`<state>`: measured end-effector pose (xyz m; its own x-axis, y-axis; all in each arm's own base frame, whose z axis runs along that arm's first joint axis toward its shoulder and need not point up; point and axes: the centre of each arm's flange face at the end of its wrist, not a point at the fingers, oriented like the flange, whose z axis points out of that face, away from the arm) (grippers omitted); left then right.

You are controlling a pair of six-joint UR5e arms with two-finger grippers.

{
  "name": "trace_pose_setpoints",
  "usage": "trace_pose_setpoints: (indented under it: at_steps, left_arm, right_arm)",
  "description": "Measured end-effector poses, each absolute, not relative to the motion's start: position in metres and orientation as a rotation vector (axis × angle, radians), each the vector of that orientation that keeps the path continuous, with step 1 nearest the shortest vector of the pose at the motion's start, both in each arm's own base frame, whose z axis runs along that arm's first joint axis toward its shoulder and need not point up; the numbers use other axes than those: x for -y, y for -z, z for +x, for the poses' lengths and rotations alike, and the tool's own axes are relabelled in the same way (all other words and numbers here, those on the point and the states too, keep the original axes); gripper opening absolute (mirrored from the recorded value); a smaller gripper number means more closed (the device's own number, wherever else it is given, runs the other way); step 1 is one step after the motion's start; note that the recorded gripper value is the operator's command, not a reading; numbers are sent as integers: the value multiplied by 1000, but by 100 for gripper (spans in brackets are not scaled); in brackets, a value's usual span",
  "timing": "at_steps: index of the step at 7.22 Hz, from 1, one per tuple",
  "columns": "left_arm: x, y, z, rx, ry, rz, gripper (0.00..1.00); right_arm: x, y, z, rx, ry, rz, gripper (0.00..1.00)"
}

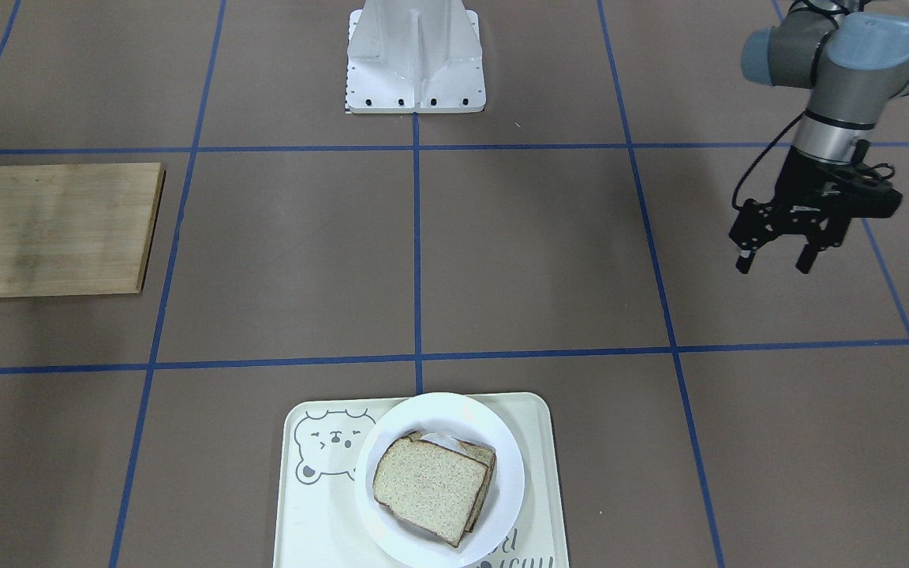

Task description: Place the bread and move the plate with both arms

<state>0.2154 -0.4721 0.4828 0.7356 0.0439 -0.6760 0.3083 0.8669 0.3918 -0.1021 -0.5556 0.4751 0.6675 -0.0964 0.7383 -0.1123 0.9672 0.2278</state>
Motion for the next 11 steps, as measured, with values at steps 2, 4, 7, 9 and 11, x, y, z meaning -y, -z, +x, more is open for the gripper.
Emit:
trace_pose_setpoints:
  at_steps: [2, 4, 7, 9, 11]
  left_arm:
    - [498, -511, 149, -554, -31, 457, 99]
    - [534, -508, 80, -609, -113, 295, 99]
    - [549, -512, 42, -721, -129, 161, 99]
    - [547, -513, 11, -724, -131, 143, 99]
    - [537, -512, -2, -721, -141, 111, 99]
  right_arm:
    - [557, -484, -103, 803, 6, 263, 100]
    - [571, -477, -96, 748, 16, 232, 100]
    - [583, -467, -91, 738, 25, 115, 100]
    - [568, -474, -84, 762, 34, 92, 100]
    - [557, -472, -77, 762, 33, 101, 100]
